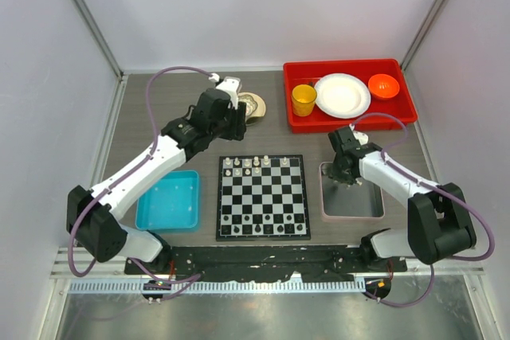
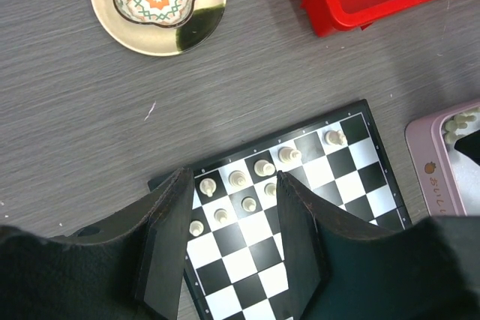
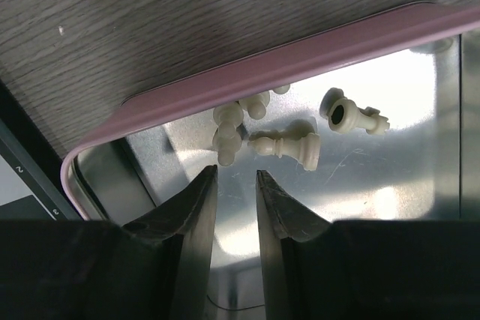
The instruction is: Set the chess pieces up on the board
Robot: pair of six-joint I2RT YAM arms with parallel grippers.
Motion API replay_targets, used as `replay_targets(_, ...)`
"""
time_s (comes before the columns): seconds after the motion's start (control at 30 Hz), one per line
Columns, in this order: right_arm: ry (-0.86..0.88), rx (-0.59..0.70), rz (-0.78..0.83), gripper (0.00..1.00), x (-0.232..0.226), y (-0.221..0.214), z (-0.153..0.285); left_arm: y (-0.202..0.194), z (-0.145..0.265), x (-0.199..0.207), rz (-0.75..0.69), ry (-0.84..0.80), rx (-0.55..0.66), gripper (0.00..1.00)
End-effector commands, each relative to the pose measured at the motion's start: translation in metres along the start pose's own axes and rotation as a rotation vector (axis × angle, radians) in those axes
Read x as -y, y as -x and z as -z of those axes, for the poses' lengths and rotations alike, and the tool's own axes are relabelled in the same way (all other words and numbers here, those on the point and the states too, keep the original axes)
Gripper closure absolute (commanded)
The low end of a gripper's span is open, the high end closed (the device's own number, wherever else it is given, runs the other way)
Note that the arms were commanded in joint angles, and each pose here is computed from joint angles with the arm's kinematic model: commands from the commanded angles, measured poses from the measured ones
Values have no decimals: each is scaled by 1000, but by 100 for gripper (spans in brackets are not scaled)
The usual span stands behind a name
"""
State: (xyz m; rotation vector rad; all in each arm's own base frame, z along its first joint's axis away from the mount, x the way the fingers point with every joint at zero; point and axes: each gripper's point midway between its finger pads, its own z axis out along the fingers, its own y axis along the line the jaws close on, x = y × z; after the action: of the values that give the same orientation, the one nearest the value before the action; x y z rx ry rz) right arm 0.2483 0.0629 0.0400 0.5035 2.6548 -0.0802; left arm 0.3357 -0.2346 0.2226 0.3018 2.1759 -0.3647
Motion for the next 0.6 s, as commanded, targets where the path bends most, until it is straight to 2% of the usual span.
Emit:
replay_targets(0.0,31,25,-1,68,-8,8,-5,20,11,2,29,-32,70,48)
replay_targets(0.57,8,33,18,73,-4,13,-16,23,10,-3,65,-53,71,48)
